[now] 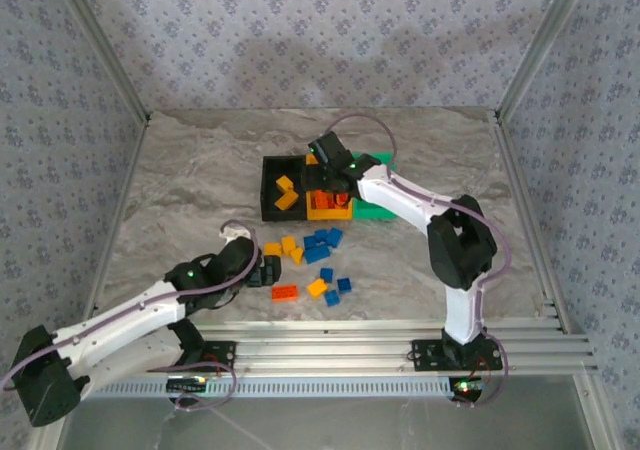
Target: Sort the legos into containers by color
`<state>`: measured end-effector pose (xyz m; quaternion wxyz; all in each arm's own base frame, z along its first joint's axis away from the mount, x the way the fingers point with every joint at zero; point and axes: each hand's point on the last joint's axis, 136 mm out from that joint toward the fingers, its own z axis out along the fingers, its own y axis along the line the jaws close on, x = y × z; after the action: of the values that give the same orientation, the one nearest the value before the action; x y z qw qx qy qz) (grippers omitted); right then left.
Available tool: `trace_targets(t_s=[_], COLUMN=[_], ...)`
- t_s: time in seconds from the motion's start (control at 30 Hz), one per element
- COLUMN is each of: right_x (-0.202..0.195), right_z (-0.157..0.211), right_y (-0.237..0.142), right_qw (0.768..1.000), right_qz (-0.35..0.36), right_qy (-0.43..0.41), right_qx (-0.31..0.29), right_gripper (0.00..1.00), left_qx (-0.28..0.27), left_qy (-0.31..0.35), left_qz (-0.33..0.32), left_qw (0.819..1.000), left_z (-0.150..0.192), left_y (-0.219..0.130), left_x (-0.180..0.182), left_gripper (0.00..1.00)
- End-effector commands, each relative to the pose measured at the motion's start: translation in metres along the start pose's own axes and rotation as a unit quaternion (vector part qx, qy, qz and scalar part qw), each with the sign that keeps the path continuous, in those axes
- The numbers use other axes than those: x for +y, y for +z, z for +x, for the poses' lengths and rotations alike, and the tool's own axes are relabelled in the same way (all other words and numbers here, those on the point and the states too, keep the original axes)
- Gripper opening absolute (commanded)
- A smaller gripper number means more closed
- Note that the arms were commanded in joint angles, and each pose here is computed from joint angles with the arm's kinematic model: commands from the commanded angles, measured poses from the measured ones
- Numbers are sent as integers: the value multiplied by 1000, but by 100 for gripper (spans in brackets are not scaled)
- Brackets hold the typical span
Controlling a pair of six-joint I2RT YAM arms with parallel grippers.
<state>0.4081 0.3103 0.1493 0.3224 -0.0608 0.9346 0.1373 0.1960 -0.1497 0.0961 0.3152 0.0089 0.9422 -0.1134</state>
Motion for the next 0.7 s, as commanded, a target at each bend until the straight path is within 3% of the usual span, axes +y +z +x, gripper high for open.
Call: trace_targets(t_s=[0.0, 0.17, 0.53, 0.67], right_x=[17, 11, -12, -14], right_z=[-8, 4, 3, 2], right_y=[-40, -62, -91, -96], right_qw=[999, 998, 996, 995], right_qz=[-35, -44, -42, -44], right_qy=[4, 13, 32, 35], right_qx=[-38, -51, -78, -84], right_gripper=[68, 69, 69, 69], left_qx=[5, 28, 78, 87], left_qy=[7, 14, 31, 16], left_qz=[14, -7, -34, -51], left_qw=[1000, 999, 996, 995], left_z=[-15, -22, -20, -20], left_y=[7, 38, 76, 88], left_x=[-14, -16, -23, -12], left_gripper=[97, 89, 89, 83])
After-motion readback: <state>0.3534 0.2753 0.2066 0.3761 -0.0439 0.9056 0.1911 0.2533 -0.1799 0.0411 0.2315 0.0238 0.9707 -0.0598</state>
